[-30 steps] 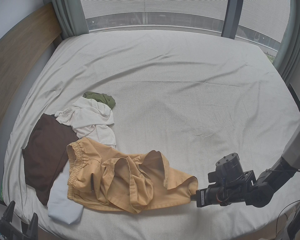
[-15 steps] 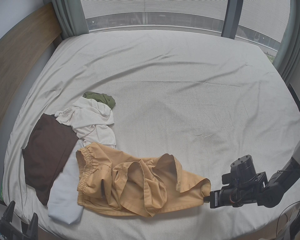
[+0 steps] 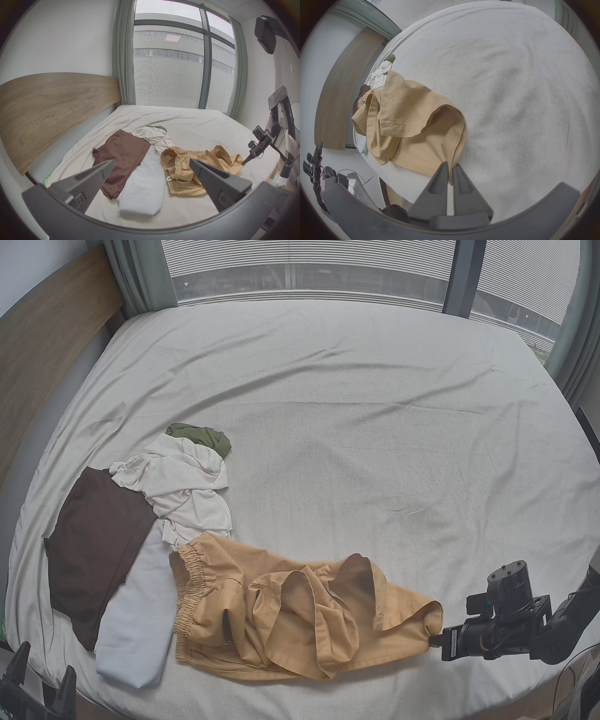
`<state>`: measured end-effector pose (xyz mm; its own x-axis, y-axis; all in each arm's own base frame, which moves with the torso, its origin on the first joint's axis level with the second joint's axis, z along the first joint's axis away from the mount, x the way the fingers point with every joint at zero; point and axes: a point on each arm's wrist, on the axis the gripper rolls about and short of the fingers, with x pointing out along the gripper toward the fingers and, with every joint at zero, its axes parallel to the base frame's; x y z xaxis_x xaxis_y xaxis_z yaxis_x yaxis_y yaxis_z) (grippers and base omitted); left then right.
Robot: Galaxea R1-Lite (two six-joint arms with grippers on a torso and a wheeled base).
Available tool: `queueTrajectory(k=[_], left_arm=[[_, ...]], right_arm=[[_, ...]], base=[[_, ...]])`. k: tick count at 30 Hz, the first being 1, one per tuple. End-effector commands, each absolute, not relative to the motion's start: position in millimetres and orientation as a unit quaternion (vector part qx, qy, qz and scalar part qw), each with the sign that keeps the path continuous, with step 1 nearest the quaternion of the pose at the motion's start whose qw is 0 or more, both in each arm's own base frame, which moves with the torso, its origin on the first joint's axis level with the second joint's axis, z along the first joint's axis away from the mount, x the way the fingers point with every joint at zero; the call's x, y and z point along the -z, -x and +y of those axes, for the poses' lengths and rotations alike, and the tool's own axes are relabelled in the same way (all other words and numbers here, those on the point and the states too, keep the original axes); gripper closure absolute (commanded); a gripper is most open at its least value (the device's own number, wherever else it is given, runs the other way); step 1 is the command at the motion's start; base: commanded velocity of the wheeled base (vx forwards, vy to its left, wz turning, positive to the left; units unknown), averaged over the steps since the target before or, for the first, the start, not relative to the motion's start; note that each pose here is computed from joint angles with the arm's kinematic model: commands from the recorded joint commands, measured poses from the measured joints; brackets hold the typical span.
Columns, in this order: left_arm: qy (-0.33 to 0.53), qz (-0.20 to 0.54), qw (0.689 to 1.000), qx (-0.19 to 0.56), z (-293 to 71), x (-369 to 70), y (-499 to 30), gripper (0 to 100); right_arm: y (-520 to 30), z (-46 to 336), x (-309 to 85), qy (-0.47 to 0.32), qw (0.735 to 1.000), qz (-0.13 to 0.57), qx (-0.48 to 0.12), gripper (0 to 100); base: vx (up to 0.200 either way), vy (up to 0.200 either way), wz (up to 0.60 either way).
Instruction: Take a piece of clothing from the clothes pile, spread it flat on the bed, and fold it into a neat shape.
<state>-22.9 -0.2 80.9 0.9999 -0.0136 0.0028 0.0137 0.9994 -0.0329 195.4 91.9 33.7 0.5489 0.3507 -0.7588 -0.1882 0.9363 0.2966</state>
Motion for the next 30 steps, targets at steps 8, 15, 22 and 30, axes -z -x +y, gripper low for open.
queueTrajectory(k=[8, 15, 22, 30], left_arm=[[0.017, -0.001, 1.0, 0.007, 0, -76, 23, 0], [0.017, -0.001, 1.0, 0.007, 0, -76, 23, 0], [0.016, -0.001, 1.0, 0.007, 0, -76, 23, 0], [0.017, -0.001, 1.0, 0.007, 0, -76, 23, 0]], right_arm=[[-183, 75, -34, -0.097, 0.875, 0.456, -0.13, 100], [-173, 61, -31, -0.095, 0.873, 0.466, -0.111, 100], [-165, 52, -28, -0.095, 0.869, 0.477, -0.095, 100], [-159, 46, -25, -0.098, 0.865, 0.486, -0.083, 100]], base=[[0.0, 0.0, 0.0], [0.0, 0.0, 0.0], [0.0, 0.0, 0.0], [0.0, 0.0, 0.0]])
